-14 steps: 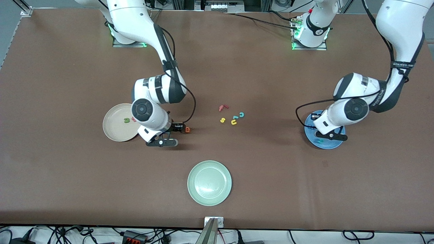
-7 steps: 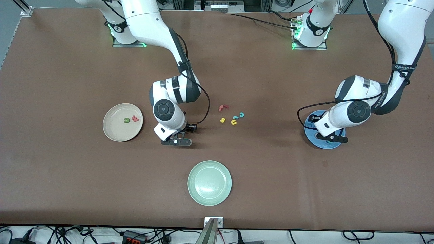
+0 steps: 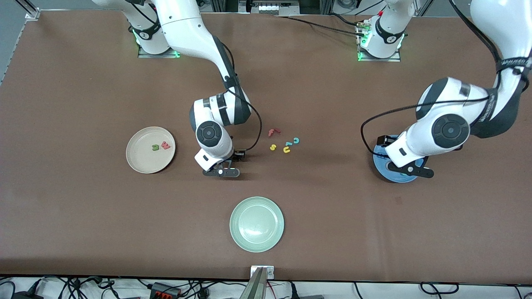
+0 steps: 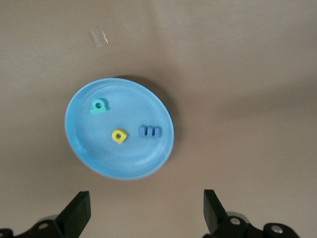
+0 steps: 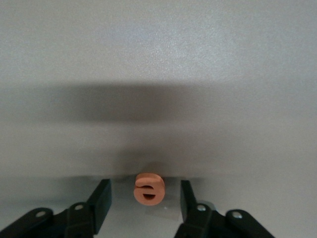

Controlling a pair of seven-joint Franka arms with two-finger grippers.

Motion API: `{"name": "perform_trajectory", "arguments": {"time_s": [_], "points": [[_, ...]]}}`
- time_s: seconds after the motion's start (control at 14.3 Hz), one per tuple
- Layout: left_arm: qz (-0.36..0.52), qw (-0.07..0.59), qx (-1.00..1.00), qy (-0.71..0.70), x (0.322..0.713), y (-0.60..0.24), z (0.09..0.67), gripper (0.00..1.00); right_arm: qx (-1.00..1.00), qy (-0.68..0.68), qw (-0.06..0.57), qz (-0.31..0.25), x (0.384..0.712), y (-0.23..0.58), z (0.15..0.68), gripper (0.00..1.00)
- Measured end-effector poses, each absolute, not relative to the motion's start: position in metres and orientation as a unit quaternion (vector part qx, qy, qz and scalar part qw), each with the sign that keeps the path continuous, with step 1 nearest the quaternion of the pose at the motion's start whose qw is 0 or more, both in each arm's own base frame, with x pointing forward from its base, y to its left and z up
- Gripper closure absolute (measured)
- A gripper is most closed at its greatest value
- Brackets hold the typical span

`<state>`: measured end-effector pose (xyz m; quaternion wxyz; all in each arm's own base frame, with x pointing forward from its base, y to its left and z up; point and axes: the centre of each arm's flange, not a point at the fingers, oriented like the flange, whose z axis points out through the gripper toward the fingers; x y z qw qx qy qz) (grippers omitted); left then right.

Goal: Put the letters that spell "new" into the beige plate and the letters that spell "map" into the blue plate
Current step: 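Raise the left gripper away while the right gripper lifts the orange letter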

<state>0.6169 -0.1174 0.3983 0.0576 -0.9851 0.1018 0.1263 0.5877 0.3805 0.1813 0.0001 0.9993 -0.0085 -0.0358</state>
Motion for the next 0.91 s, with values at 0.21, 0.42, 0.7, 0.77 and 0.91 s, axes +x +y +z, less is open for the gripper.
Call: {"name": "perform_trajectory", "arguments": {"time_s": [0.21, 0.42, 0.7, 0.77, 0.91], "points": [[0.1, 0.051, -0.989, 0.101, 0.619, -0.135, 0.47, 0.0, 0.999, -0.009, 0.001, -0.036, 0.588, 0.38, 0.18, 0.43], [0.089, 0.03, -0.992, 0.081, 0.604, -0.149, 0.518, 0.0, 0.999, -0.009, 0.003, -0.037, 0.587, 0.379, 0.177, 0.46], [0.064, -0.003, -0.998, 0.006, 0.592, -0.119, 0.567, 0.0, 0.999, -0.008, 0.003, -0.035, 0.589, 0.38, 0.178, 0.61], [0.051, -0.005, -0.999, -0.001, 0.587, -0.107, 0.581, 0.0, 0.999, -0.008, 0.002, -0.034, 0.589, 0.38, 0.179, 0.73], [0.014, -0.001, -1.0, 0.022, 0.577, -0.088, 0.597, 0.0, 0.999, -0.009, 0.003, -0.033, 0.591, 0.379, 0.181, 0.72]]}}
